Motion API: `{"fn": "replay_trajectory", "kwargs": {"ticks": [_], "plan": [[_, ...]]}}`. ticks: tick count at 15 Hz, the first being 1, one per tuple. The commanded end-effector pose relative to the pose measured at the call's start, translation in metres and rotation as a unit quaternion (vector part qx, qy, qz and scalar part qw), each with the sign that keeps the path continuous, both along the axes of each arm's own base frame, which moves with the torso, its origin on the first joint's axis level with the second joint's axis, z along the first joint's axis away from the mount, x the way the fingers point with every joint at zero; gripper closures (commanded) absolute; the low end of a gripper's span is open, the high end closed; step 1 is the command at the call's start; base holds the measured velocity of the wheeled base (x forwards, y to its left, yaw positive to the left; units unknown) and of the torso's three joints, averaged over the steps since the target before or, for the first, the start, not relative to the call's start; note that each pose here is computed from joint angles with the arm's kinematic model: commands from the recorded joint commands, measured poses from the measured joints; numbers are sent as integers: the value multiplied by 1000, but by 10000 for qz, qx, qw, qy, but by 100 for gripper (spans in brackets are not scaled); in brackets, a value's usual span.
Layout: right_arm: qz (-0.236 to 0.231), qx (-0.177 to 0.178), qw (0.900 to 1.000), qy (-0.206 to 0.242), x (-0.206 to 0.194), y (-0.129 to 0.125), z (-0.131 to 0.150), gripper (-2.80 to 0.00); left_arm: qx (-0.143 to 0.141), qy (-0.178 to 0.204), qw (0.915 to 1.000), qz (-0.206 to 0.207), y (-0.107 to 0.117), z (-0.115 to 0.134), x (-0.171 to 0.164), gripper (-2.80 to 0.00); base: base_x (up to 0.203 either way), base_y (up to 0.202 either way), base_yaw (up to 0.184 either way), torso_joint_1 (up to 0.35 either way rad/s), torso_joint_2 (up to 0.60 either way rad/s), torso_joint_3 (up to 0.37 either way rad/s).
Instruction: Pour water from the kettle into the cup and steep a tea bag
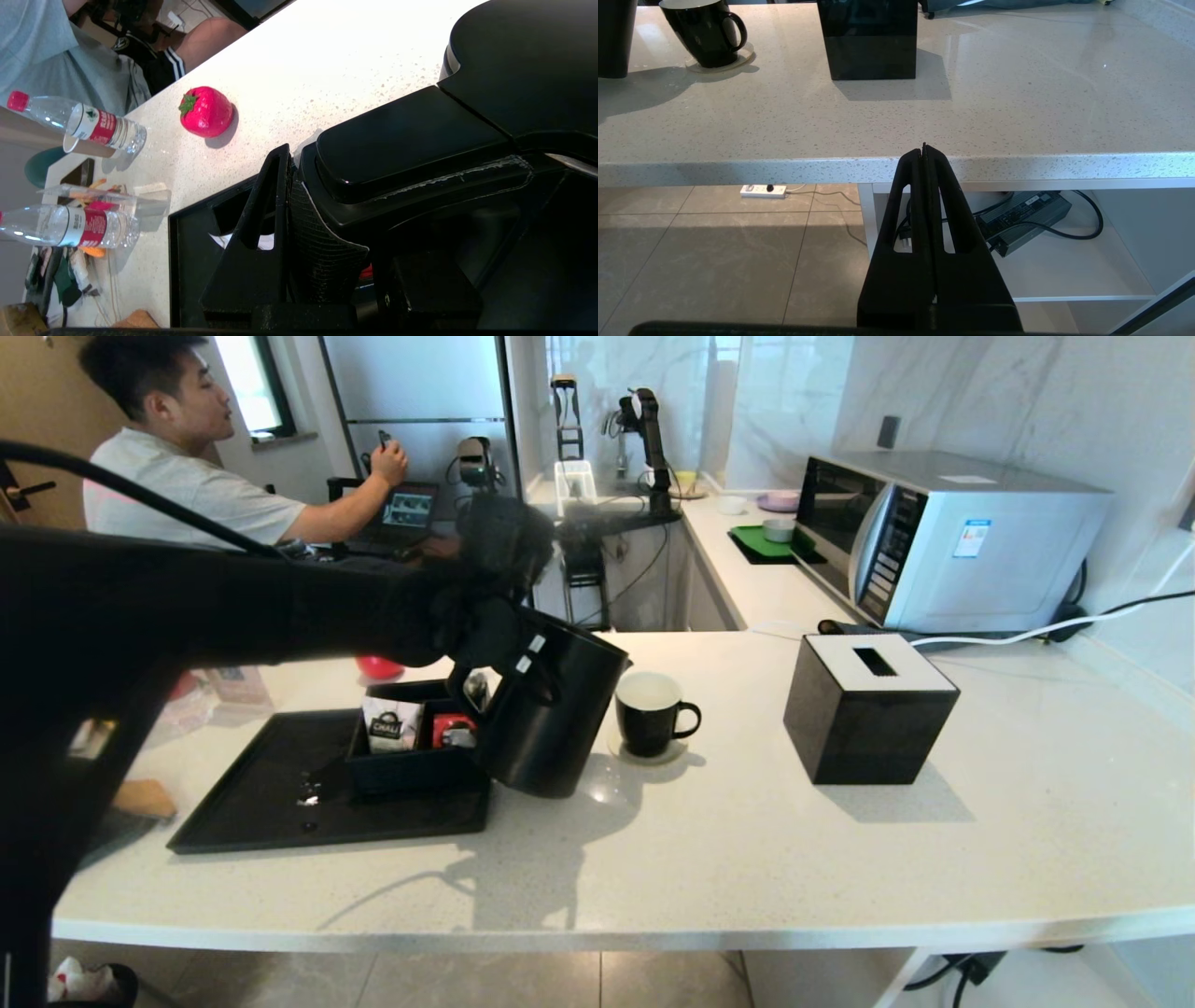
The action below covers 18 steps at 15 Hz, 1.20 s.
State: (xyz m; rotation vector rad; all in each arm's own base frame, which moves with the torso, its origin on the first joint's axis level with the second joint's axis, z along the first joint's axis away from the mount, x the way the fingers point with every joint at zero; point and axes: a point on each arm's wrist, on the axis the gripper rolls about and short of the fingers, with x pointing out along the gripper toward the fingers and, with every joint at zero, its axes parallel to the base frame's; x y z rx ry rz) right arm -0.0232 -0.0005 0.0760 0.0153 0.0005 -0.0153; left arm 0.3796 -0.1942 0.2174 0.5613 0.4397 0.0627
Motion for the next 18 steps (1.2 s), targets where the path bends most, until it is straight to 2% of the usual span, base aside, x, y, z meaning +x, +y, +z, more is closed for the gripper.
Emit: {"fn": "replay_trajectory", "kwargs": {"ticks": [1, 4, 14, 18], "plan": [[0, 0, 10000, 4, 0, 0, 0, 0, 35, 20, 10000, 9, -1, -3, 2, 0, 0, 0, 0, 0, 0, 0], [0, 0, 10000, 4, 0, 0, 0, 0, 94, 132, 9999, 2, -1, 0, 2, 0, 0, 0, 0, 0, 0, 0], [0, 0, 10000, 4, 0, 0, 0, 0, 41, 26, 10000, 6, -2, 6, 5, 0, 0, 0, 0, 0, 0, 0], [0, 0, 10000, 5, 0, 0, 0, 0, 122, -57, 9999, -45, -1, 15, 5, 0, 0, 0, 0, 0, 0, 0]]}}
